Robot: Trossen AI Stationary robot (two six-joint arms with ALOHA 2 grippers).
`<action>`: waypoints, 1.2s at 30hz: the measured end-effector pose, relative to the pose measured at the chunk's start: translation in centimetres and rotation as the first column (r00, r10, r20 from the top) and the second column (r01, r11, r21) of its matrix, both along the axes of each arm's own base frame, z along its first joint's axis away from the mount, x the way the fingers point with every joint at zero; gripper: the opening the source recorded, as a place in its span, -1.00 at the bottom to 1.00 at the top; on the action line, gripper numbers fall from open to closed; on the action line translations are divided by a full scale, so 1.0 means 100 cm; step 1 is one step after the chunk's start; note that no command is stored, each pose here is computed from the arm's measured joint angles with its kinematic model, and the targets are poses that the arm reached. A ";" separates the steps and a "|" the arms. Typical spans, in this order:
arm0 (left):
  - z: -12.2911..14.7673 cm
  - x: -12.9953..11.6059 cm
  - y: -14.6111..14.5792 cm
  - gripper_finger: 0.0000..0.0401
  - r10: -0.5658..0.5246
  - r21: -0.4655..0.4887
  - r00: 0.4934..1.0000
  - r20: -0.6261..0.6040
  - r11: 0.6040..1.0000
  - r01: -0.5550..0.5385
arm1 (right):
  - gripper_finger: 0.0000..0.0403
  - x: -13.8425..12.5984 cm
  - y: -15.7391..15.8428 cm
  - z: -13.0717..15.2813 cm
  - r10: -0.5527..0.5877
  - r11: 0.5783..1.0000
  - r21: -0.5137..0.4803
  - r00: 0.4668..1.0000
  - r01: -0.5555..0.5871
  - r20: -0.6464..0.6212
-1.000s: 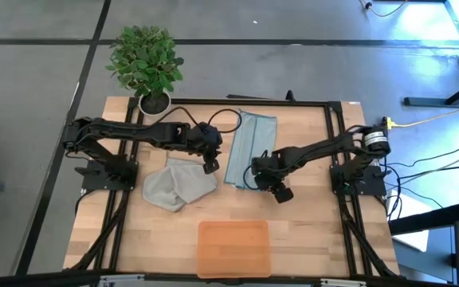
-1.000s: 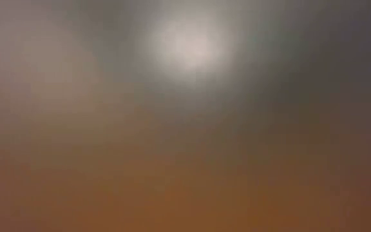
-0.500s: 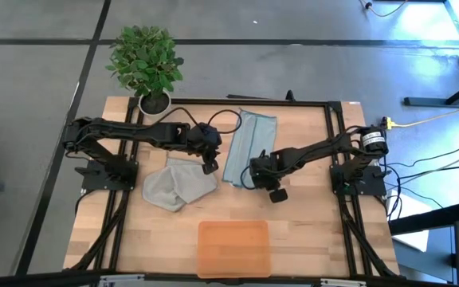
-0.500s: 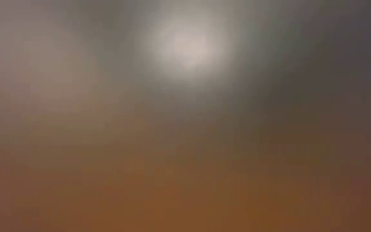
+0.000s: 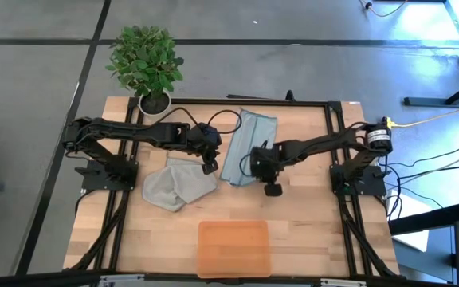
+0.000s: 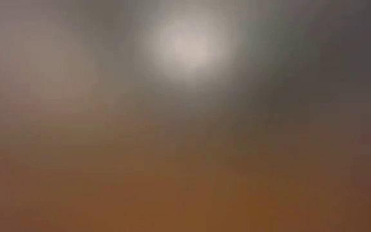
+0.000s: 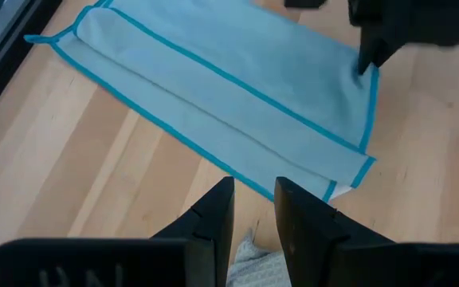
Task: Roll microfiber towels into tight, uniform cylinder then place into a basket
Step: Fold the blue towel
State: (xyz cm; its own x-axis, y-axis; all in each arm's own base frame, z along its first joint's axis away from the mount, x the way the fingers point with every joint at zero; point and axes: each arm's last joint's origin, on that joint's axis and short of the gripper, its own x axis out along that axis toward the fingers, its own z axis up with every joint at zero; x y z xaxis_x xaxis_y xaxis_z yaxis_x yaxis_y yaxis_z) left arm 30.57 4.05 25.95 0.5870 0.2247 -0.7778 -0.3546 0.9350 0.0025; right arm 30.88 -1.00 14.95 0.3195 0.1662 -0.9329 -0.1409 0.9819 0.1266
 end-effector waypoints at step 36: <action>0.000 0.000 0.000 -0.58 0.000 0.000 1.000 0.001 1.000 0.000 | -0.96 -0.058 -0.180 0.029 -0.567 0.822 0.074 0.800 0.565 0.196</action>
